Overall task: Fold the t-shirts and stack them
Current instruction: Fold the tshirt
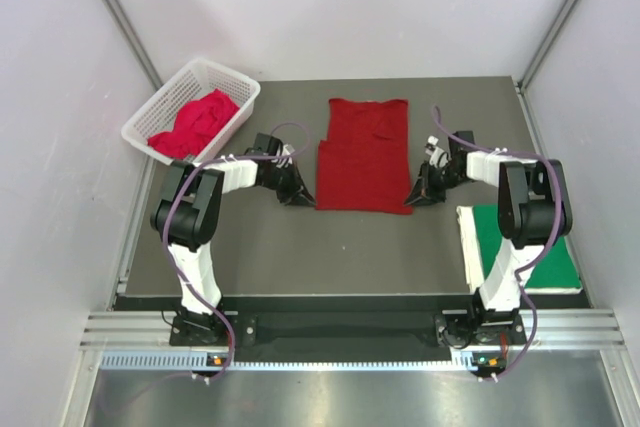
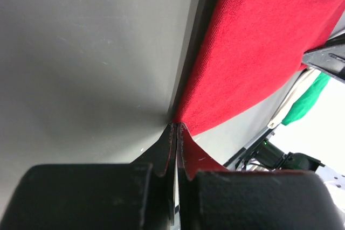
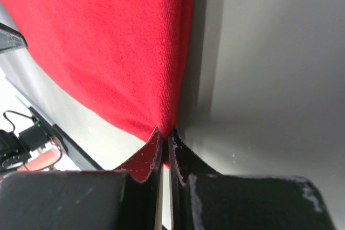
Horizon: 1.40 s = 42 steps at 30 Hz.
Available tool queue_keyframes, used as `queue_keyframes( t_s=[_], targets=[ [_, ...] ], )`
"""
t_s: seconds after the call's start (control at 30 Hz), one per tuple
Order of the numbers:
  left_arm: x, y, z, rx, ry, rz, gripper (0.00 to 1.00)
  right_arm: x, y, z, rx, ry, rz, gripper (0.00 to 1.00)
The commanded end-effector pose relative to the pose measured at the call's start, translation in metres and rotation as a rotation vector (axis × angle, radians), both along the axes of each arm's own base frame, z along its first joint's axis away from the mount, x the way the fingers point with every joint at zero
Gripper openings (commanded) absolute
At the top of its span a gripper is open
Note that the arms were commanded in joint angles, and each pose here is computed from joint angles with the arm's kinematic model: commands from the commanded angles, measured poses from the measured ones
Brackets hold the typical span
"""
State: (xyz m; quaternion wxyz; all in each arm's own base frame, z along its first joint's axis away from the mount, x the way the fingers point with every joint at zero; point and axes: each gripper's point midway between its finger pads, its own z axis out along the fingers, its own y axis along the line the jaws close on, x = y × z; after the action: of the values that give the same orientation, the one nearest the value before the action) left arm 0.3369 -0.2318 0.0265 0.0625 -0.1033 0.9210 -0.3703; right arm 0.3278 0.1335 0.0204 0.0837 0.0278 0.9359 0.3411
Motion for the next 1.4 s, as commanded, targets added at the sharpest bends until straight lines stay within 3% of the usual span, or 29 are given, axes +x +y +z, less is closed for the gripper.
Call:
queue_keyframes(
  t_s=[0.0, 0.3, 0.57, 0.67, 0.73, 0.77, 0.9, 1.07, 1.17, 1.2, 1.23, 1.37],
  targets=[
    [0.004, -0.006, 0.013, -0.037, -0.065, -0.025, 0.0, 0.002, -0.003, 0.003, -0.041, -0.079, -0.046, 0.0],
    [-0.002, -0.006, 0.013, -0.032, -0.053, -0.029, 0.0, -0.002, -0.01, 0.002, -0.078, -0.179, -0.11, 0.0],
    [-0.013, -0.004, 0.047, -0.052, -0.018, 0.029, 0.0, -0.011, -0.006, 0.0, -0.061, -0.122, -0.059, 0.0],
    [-0.03, 0.005, 0.039, 0.019, 0.056, 0.056, 0.01, -0.021, -0.009, -0.003, -0.083, -0.086, -0.035, 0.0],
    [-0.042, 0.009, 0.026, 0.067, 0.112, 0.046, 0.09, -0.025, -0.012, -0.004, -0.097, -0.07, -0.034, 0.0],
    [-0.048, 0.011, 0.019, 0.089, 0.123, 0.031, 0.24, -0.032, -0.013, -0.005, -0.105, -0.046, -0.027, 0.0],
    [-0.051, 0.024, 0.009, 0.185, 0.156, 0.035, 0.3, -0.043, -0.016, -0.004, -0.122, -0.045, -0.021, 0.0],
    [0.031, 0.001, 0.063, 0.12, -0.083, 0.057, 0.31, -0.043, -0.015, -0.008, -0.114, -0.025, -0.006, 0.03],
    [0.093, -0.027, 0.105, -0.003, -0.27, 0.055, 0.29, -0.037, -0.01, -0.003, -0.091, -0.049, 0.003, 0.15],
    [0.107, -0.033, 0.098, -0.018, -0.279, 0.052, 0.29, -0.032, -0.01, 0.0, -0.088, -0.063, 0.0, 0.18],
    [0.131, -0.044, 0.122, -0.079, -0.379, 0.053, 0.29, -0.031, -0.009, 0.002, -0.08, -0.072, 0.003, 0.21],
    [0.164, -0.07, 0.129, -0.209, -0.459, 0.019, 0.28, -0.02, -0.008, 0.007, -0.078, -0.088, -0.004, 0.29]
  ],
)
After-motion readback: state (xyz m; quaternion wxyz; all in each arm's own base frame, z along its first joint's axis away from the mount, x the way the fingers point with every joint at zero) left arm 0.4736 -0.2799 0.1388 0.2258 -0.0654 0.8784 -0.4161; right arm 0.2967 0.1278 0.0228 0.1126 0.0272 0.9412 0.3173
